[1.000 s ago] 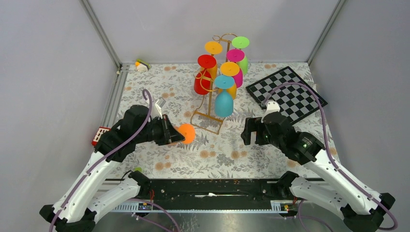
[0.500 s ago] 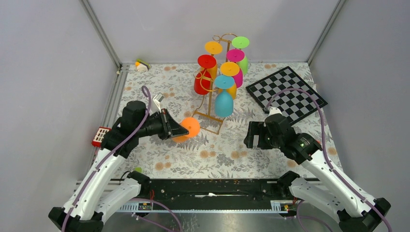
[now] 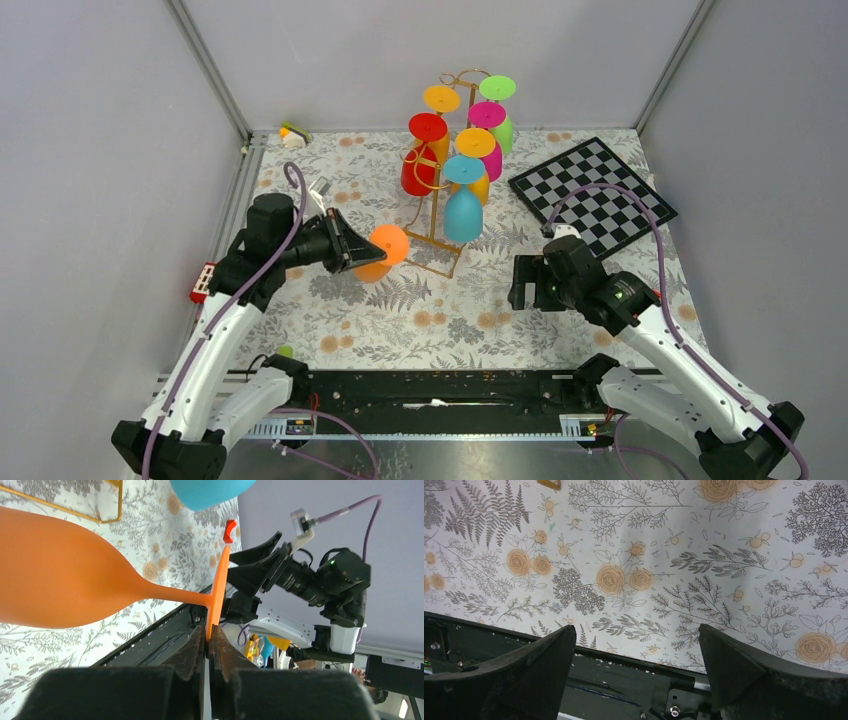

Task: Place the wine glass upside down on the wine glass rack
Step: Turn the wine glass upside down at the wine rack.

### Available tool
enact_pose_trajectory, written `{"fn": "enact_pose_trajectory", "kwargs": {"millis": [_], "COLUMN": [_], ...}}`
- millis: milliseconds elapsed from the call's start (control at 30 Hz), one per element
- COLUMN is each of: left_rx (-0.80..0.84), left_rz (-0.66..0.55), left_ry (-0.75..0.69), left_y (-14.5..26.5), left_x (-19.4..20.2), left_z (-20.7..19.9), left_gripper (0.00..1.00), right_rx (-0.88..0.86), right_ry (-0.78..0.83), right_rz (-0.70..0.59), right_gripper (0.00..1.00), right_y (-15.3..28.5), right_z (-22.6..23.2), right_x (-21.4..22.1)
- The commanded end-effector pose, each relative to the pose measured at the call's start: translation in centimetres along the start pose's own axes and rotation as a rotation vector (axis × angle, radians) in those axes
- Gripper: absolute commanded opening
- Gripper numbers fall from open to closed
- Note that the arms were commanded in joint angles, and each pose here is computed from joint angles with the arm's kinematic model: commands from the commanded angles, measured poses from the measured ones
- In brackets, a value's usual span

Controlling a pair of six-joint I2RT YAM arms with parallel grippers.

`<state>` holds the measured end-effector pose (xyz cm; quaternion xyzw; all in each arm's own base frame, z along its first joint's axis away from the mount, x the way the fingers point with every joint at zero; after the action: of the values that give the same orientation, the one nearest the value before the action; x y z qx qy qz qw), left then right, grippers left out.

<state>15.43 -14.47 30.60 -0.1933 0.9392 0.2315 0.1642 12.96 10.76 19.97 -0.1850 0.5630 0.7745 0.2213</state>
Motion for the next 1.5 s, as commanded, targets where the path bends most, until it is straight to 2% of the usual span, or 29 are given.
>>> {"fn": "enact_pose_trajectory", "kwargs": {"millis": [0,333,600,1000,1467], "left_rx": [0.075,0.058,0.116,0.243,0.196], "left_rz": [-0.078,-0.185,-0.280,-0.403,-0.449], "left_ry": [-0.091,-0.131,-0.110,0.065,0.268], "left_y": [0.8,1.2,1.6,1.7,1.0], "left_x": [-2.5,-6.3,-9.7,-14.2,-16.3], "left_z": [-2.9,-4.9,-6.6,-7.2,-6.0], "left_gripper": [0.00,0.00,0.00,0.00,0.00], "right_rx": [0.036,0.077,0.049,0.032,0.002], "right_ry": [0.016,0.020,0.030,0.014,0.014], "right_rz": [-0.020,-0.050,-0.116,-0.174,-0.161], "right_gripper": [1.00,1.00,1.00,1.00,1.00], "right_y": [0.4,0.3,1.2,2.3,2.4], "right_z": [-0.4,-0.9,-1.1,-1.2,-1.0], "right_x": [-0.6,-0.7,-1.1,-1.5,-1.1]}}
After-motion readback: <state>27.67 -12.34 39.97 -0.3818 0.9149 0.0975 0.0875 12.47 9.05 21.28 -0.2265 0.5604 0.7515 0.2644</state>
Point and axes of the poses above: each gripper's point midway between its finger pads, its own y axis back along the fingers, its own z axis along the line the jaws close on, x = y × z, the point moved 7 cm from there along y, back along the fingers, and after that the axes turned 5 degrees about -y, right-handed, at the moved point
